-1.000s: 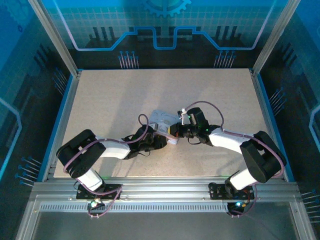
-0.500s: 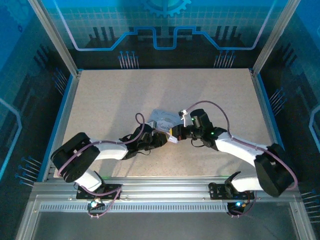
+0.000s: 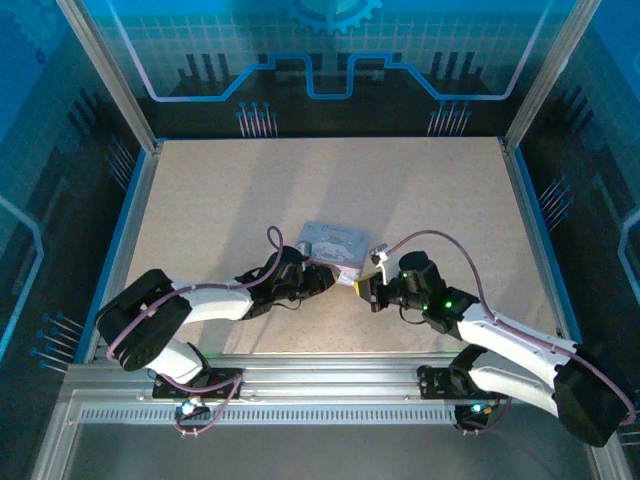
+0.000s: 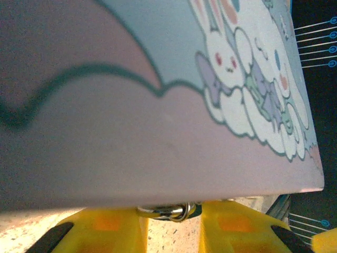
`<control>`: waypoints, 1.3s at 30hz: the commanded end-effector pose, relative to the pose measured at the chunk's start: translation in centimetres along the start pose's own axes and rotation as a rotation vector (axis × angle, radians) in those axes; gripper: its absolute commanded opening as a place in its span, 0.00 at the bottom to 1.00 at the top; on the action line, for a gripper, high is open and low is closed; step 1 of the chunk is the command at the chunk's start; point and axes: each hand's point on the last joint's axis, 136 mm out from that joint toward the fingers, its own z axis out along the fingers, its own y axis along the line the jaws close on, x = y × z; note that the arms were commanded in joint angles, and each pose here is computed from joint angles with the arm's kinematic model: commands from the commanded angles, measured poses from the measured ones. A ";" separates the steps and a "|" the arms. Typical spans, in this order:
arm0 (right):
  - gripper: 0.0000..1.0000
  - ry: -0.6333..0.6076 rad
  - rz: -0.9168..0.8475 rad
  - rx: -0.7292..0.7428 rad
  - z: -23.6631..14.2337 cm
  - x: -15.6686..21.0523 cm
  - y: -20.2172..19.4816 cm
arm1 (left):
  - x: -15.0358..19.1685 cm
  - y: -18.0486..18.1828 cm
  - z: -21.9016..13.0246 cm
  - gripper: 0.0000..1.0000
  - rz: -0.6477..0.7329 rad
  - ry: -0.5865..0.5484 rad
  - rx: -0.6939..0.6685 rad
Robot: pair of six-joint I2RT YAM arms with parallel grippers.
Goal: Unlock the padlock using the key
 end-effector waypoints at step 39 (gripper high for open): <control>0.03 -0.014 -0.276 0.077 5.6 1.4 -1.8 | -0.1 -3.1 -0.9 0.21 -0.064 0.037 0.070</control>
